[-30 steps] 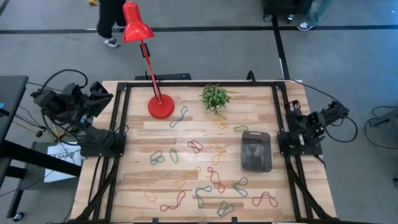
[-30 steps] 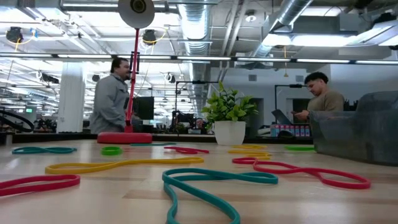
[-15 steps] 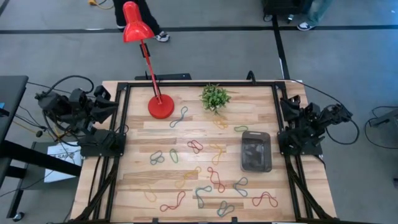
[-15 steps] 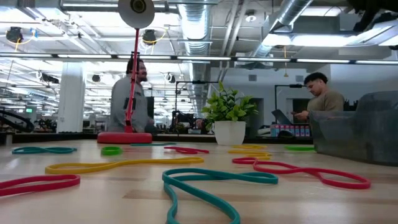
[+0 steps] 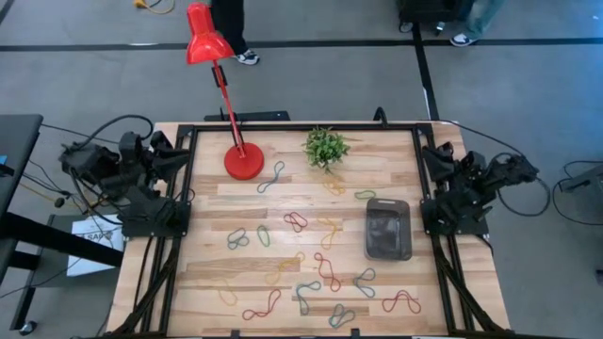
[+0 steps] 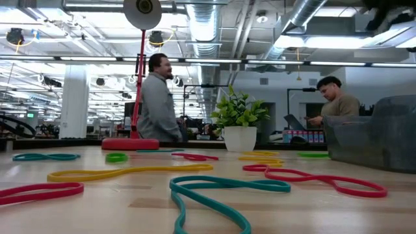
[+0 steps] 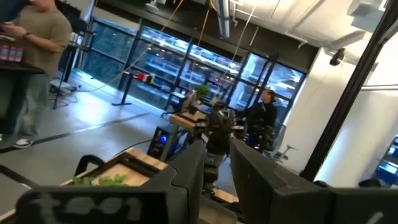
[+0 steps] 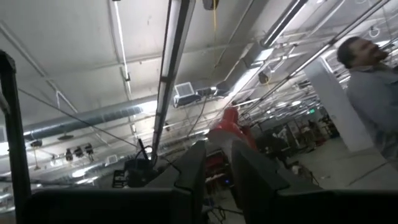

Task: Pick and place items into bin
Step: Put the green rubber band into the black bin

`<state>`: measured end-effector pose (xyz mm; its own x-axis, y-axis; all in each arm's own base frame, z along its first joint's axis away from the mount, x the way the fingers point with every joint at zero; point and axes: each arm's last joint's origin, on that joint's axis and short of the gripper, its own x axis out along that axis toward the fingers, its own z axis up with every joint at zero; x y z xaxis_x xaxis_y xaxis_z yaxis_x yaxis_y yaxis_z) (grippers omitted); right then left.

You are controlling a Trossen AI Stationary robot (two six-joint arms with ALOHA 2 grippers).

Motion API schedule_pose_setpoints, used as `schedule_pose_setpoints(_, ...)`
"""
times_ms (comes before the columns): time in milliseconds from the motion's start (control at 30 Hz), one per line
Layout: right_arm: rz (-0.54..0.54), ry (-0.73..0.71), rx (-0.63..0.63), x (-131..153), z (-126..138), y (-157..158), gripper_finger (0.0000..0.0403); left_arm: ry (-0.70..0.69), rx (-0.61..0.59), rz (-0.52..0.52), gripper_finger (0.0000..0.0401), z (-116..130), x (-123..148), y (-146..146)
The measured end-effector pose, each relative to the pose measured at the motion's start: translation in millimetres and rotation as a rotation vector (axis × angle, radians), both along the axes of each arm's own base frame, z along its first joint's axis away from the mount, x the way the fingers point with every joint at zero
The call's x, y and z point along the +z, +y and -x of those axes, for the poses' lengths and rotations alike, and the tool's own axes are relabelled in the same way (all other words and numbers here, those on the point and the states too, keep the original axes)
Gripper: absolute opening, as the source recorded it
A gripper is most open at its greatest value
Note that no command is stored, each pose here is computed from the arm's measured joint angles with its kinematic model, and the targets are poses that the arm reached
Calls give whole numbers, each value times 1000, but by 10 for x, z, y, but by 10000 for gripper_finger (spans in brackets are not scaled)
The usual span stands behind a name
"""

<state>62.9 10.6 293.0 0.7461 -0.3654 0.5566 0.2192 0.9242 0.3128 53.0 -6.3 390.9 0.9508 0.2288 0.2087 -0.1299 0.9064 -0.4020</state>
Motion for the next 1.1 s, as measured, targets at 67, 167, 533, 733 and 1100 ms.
schedule_pose_setpoints(67, 24, 44, 8, 251, -46, 29, 71, 4, 0, -2, 70, -39, 67, -20)
schedule_pose_setpoints(167, 92, 179, 17, 680, -205, 121, 71, 23, 5, -26, 70, -110, 207, -56)
schedule_pose_setpoints(533, 213, 755, 43, 1491, -1045, 539, 71, 413, -7, -244, 70, -705, 255, -360)
schedule_pose_setpoints(733, 333, 889, -51, 1447, -1540, 656, 71, 563, 90, -441, 70, -1034, 102, -500)
schedule_pose_setpoints(1100, 387, 1118, -89, 877, -2281, 706, 71, 783, 189, -631, 70, -1494, -244, -704)
